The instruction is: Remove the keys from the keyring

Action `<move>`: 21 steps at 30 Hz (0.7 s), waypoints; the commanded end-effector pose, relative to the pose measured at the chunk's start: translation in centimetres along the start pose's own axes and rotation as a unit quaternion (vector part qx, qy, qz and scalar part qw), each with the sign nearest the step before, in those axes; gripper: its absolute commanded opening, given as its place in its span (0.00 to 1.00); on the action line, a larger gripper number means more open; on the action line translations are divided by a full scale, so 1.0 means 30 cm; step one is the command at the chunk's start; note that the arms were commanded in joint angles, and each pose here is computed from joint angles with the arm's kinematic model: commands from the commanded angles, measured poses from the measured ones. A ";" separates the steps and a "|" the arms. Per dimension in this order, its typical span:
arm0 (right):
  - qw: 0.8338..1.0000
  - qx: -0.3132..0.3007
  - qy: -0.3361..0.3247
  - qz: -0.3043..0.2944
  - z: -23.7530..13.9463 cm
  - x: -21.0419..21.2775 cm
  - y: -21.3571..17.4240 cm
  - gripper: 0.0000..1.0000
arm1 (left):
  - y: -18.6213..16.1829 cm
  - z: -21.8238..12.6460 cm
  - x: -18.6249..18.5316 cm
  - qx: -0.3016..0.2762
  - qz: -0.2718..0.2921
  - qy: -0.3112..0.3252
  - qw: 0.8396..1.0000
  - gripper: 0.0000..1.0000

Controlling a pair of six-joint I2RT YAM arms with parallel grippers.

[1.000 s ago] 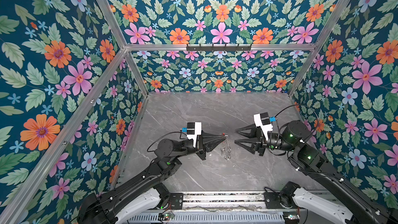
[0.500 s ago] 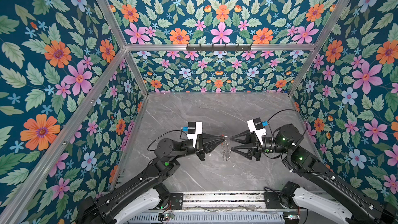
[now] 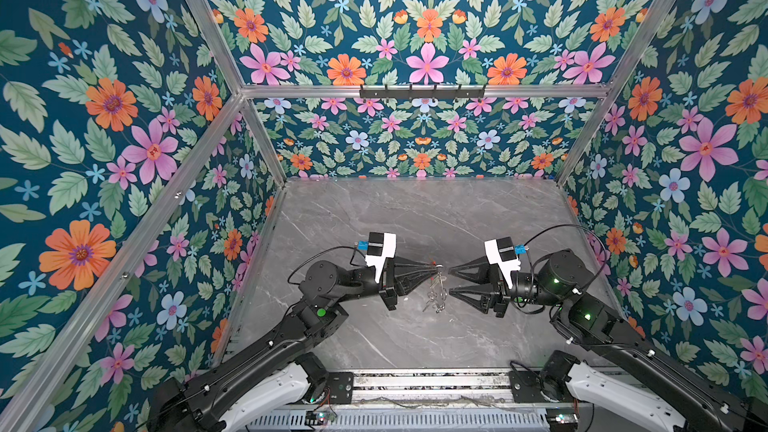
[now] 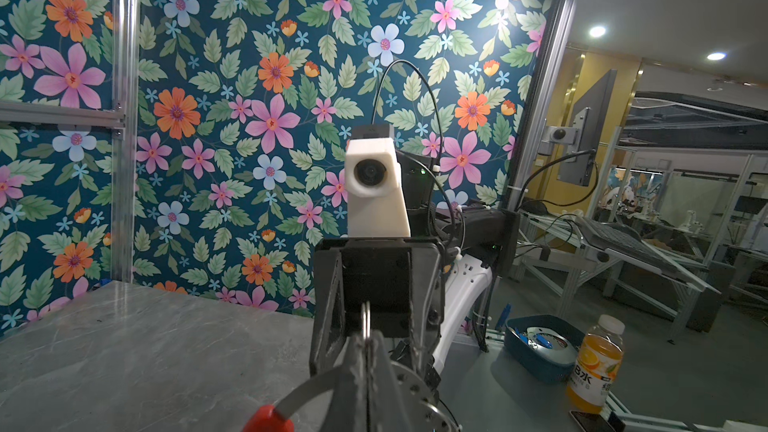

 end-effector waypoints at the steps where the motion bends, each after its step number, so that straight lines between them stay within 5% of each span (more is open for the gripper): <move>1: 1.000 -0.008 -0.018 -0.013 -0.008 -0.011 0.004 0.44 | -0.010 0.000 -0.023 0.019 0.009 -0.023 1.000 0.00; 21: 0.999 0.009 0.036 -0.005 0.022 0.020 -0.008 0.41 | -0.010 0.012 -0.041 0.023 0.010 -0.053 0.998 0.00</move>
Point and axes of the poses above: each gripper's point midway between its finger pads, its own z axis out along the fingers, its own x axis along the line the jaws close on, y = z × x, the point moved 3 cm from there along -z, back along the fingers, and after that the axes turned 4 degrees about z, right-handed, at the moved point
